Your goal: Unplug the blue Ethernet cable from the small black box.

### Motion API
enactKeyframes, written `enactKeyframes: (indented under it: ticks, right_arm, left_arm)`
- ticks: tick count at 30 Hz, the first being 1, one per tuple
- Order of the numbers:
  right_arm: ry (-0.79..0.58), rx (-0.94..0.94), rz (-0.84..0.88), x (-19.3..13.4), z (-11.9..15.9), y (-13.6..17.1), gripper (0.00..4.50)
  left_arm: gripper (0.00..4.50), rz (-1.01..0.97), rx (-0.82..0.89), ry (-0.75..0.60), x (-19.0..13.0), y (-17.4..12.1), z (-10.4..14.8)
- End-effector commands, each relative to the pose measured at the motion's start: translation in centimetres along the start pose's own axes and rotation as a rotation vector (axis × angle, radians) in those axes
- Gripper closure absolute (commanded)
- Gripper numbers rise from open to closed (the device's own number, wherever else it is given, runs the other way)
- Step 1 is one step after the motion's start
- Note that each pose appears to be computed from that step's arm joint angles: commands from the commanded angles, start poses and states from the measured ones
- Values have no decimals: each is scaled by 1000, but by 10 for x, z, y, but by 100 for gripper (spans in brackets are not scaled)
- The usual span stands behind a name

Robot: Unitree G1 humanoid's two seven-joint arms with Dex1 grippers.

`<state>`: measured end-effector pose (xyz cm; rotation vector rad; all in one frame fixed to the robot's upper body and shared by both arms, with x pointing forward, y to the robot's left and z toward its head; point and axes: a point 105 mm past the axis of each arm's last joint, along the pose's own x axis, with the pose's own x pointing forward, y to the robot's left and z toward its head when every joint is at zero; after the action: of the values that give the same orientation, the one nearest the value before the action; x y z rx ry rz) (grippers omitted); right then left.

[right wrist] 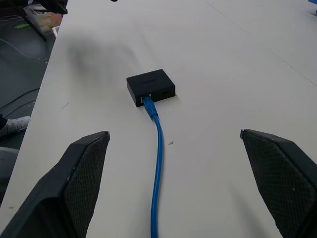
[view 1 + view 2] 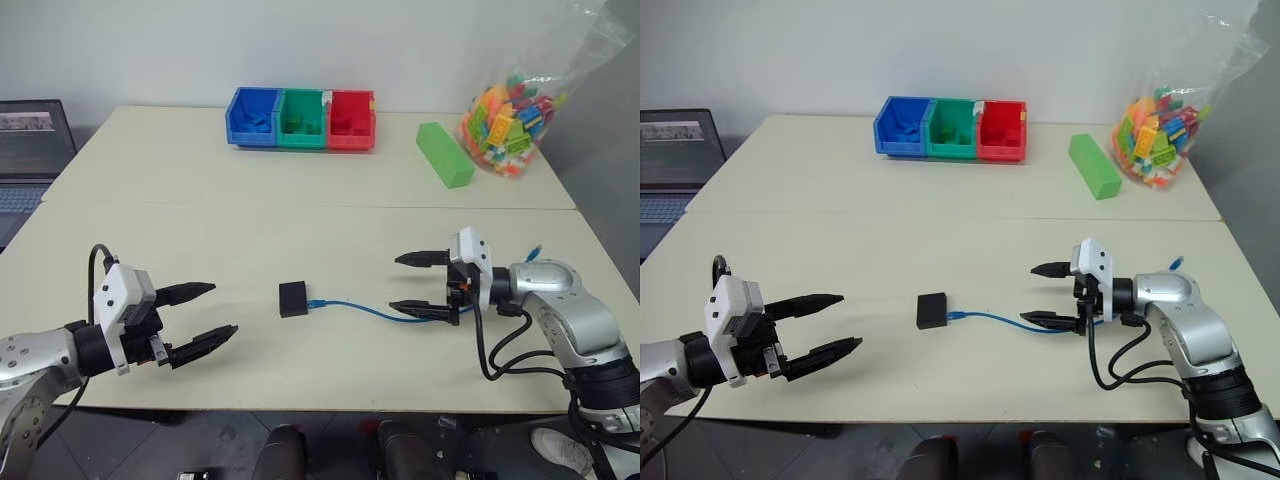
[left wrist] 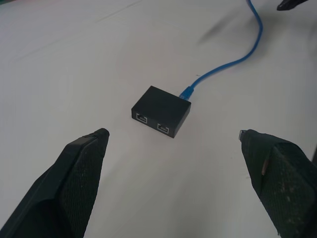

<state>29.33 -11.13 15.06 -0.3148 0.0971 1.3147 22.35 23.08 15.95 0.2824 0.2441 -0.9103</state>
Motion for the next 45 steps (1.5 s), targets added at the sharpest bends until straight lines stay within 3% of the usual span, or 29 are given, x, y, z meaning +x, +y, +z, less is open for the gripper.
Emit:
enactKeyframes:
  ticks: [1,13,21,28,33,45]
  right_arm:
    - [-10,-34,8,6,9,0,1]
    - [47,-131,107,50,-3,16,1]
    - [89,-180,82,114,-15,6,1]
    - [120,-203,107,132,-24,9,1]
    - [132,-211,101,133,-26,7,86]
    - [133,-227,65,131,-23,0,377]
  left_arm:
    - [0,-41,64,-47,0,-1,15]
    - [0,-207,119,147,-7,-12,-12]
    - [0,-185,127,167,-4,-5,-17]
    - [0,-164,124,148,-5,-4,-14]
    - [0,-147,110,139,-6,-3,-13]
    - [0,-67,68,104,3,14,-6]
